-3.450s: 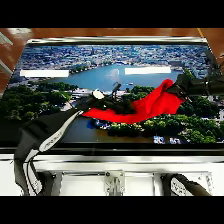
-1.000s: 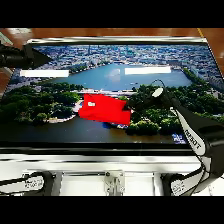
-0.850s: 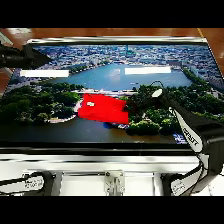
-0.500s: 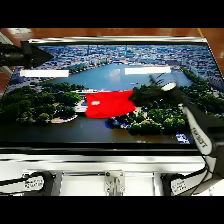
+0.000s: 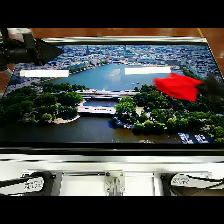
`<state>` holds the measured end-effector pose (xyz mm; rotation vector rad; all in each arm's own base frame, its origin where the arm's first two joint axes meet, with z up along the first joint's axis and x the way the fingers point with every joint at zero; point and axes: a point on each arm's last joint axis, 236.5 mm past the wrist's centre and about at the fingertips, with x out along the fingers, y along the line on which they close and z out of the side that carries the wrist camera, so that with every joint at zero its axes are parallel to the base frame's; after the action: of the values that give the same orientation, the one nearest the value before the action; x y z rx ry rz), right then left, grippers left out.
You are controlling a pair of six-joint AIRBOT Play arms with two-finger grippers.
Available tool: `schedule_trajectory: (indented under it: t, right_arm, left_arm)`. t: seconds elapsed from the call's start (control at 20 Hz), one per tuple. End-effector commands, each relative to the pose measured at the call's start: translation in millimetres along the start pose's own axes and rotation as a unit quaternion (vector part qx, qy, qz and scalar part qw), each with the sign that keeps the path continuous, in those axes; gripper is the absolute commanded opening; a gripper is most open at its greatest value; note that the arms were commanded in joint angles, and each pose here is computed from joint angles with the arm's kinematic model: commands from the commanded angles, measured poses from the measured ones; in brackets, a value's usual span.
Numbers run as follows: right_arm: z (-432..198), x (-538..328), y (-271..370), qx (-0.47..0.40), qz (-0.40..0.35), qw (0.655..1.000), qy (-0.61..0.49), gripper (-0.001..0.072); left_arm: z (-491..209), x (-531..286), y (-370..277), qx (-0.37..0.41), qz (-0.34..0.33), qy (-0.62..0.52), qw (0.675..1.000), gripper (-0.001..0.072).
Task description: Fold the shirts.
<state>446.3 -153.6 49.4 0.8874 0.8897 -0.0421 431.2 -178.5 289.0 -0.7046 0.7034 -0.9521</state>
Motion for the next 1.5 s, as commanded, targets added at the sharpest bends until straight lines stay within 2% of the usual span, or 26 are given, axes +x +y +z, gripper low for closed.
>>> schedule_trajectory:
  t: [0.0, 0.1, 0.35, 0.55, 0.8, 0.85, 0.9, 0.95, 1.0, 1.15, 1.25, 1.35, 1.45]
  right_arm:
    - [-20, -80, -128, 0.052, -0.143, 0.988, 0.037, 0.0057]
    - [-36, -113, -183, 0.092, -0.204, 0.974, 0.043, 0.0057]
    - [-104, -143, -252, 0.207, -0.228, 0.948, 0.075, 0.0057]
    - [-170, -140, -265, 0.272, -0.224, 0.93, 0.105, 0.0057]
    - [-205, -140, -274, 0.296, -0.252, 0.917, 0.089, 0.0059]
    - [-204, -142, -276, 0.291, -0.258, 0.917, 0.087, 0.0109]
    - [-202, -144, -276, 0.287, -0.26, 0.918, 0.084, 0.0346]
    - [-200, -147, -273, 0.278, -0.259, 0.921, 0.083, 0.0619]
    - [-197, -152, -268, 0.264, -0.26, 0.925, 0.081, 0.0667]
    - [-176, -192, -255, 0.232, -0.304, 0.923, 0.043, 0.0666]
    - [-136, -241, -238, 0.209, -0.35, 0.912, -0.041, 0.0666]
    - [-63, -287, -192, 0.143, -0.339, 0.911, -0.186, 0.0665]
    - [-7, -298, -112, 0.004, -0.29, 0.921, -0.261, 0.0665]
  left_arm:
    - [0, 2, -23, -0.001, -0.032, -0.004, 0.999, 0.0038]
    - [0, 0, -27, 0.003, -0.033, -0.005, 0.999, 0.0038]
    - [0, 0, -29, 0.005, -0.033, -0.006, 0.999, 0.0038]
    - [0, 0, -27, 0.005, -0.032, -0.006, 0.999, 0.0038]
    - [0, 0, -27, 0.011, -0.032, -0.006, 0.999, 0.0038]
    - [0, 0, -27, 0.011, -0.032, -0.006, 0.999, 0.0038]
    - [0, 0, -28, 0.011, -0.032, -0.005, 0.999, 0.0038]
    - [-1, 0, -28, 0.011, -0.033, -0.004, 0.999, 0.0038]
    - [-1, 0, -28, 0.011, -0.032, -0.004, 0.999, 0.0038]
    - [-5, 1, -15, 0.02, -0.005, 0.005, 1.0, 0.0038]
    - [-18, 5, 9, 0.043, 0.055, 0.032, 0.997, 0.0037]
    - [-37, 10, 47, 0.068, 0.146, 0.074, 0.984, 0.0036]
    - [-52, 8, 100, 0.089, 0.29, 0.11, 0.947, 0.0036]
